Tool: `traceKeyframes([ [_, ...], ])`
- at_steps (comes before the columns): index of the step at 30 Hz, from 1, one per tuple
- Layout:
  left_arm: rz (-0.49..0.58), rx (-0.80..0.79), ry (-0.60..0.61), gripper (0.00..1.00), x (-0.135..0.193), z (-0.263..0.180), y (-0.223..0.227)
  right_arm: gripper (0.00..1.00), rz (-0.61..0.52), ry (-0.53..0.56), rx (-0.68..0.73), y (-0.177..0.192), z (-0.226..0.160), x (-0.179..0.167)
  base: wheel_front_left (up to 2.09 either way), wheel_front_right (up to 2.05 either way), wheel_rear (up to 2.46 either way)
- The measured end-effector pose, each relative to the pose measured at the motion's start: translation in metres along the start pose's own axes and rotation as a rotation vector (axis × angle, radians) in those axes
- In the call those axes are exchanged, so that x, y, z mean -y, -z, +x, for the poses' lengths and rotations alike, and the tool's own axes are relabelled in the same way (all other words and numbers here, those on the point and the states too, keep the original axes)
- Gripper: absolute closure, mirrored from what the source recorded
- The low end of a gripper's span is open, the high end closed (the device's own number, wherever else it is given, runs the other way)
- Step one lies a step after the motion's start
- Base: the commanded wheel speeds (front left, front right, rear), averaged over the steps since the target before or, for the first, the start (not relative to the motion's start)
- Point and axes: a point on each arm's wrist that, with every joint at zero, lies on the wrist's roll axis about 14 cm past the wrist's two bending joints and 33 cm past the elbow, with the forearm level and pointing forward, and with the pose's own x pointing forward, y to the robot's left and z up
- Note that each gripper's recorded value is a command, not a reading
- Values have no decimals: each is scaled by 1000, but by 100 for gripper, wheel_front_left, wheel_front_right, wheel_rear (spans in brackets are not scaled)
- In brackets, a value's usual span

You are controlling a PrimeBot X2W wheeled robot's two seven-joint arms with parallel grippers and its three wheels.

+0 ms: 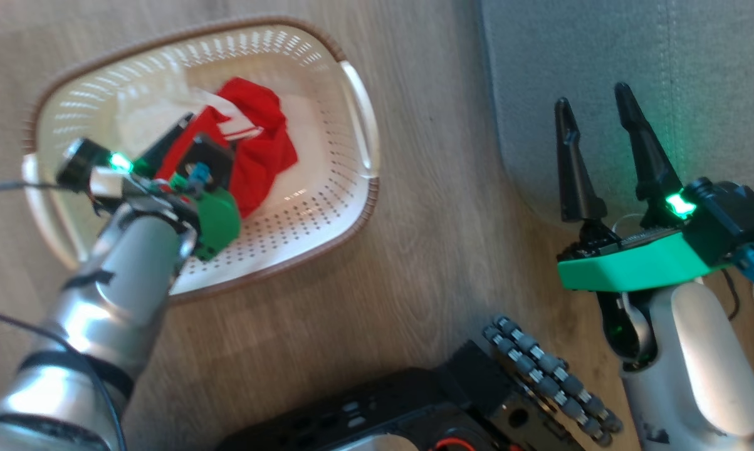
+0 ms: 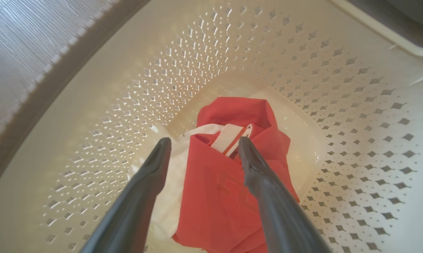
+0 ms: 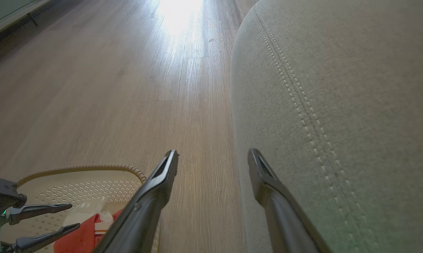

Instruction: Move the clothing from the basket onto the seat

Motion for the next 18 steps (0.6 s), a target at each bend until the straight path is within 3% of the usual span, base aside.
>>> traceKeyframes([
  [11, 111, -193, 129, 0, 13, 39, 51, 0, -9, 10, -56, 20, 2, 4, 0, 0, 0],
  [18, 129, -301, 108, 0, 7, 40, 71, 0, 5, -4, -62, 23, 2, -2, 0, 0, 0],
])
